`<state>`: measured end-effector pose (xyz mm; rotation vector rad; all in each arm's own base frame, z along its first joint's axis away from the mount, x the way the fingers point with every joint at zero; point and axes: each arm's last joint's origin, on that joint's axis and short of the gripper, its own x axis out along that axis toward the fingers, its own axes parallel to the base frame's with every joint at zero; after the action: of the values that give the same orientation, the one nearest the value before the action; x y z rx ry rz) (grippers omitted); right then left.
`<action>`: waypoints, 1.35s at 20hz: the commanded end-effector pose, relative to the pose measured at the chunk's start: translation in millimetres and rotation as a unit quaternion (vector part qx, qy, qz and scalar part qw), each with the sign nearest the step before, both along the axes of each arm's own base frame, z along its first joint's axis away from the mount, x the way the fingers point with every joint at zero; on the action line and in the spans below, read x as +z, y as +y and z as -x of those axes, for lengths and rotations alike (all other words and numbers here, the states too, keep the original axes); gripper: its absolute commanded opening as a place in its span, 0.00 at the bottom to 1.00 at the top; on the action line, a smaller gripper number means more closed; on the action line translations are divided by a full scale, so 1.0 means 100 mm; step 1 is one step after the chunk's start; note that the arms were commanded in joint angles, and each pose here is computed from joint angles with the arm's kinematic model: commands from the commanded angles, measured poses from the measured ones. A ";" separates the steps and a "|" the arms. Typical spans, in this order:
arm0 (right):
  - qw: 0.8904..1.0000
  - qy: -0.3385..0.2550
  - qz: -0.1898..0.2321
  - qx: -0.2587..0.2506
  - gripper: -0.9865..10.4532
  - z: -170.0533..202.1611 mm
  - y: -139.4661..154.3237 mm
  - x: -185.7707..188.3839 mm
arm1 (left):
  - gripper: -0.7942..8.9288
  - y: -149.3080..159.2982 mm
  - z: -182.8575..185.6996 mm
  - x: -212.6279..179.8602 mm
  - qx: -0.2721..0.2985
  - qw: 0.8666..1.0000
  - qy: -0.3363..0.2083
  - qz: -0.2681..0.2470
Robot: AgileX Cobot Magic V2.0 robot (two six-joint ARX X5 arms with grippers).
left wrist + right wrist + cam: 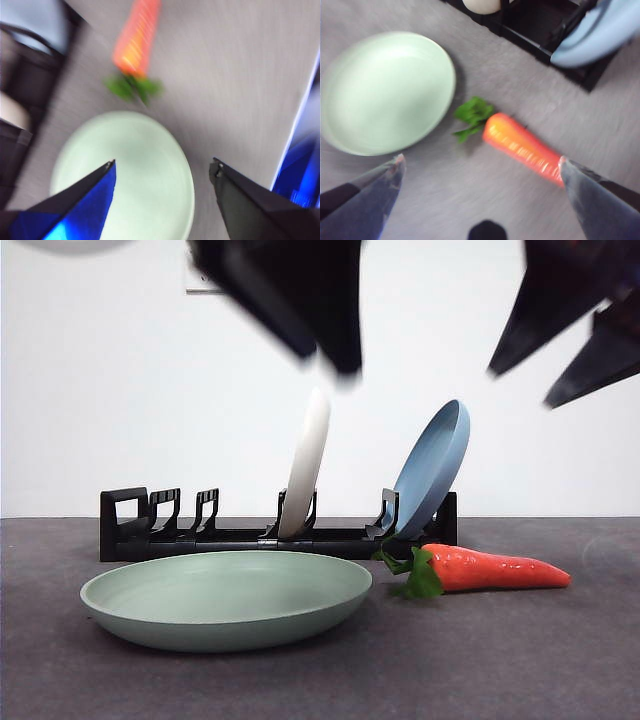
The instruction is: Take the green plate from the plate rack,put the plate on the table,take the carrot from the table,put the carrot in the plate
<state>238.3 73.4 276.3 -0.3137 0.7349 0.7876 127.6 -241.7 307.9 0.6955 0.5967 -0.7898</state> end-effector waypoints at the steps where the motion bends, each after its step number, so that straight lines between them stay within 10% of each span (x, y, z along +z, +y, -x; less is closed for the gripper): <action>1: 0.997 -0.031 0.045 0.049 0.61 -0.15 0.11 -0.14 | 0.41 0.15 0.07 0.43 0.042 0.994 -0.001 0.099; 10: 0.986 -0.027 0.119 0.109 0.61 -0.61 0.28 -0.81 | 0.41 0.94 0.45 1.28 0.069 0.955 -0.040 0.284; 22: 0.986 -0.006 0.122 0.117 0.52 -0.81 0.37 -1.27 | 0.41 1.14 0.54 1.35 0.094 0.945 -0.052 0.309; 27: 0.987 0.002 0.118 0.110 0.30 -0.82 0.37 -1.32 | 0.41 1.14 0.54 1.35 0.098 0.943 -0.047 0.314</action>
<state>320.0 109.0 148.7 -0.6271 0.7937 0.9090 74.1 -127.6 443.4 0.0954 0.2858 -0.7052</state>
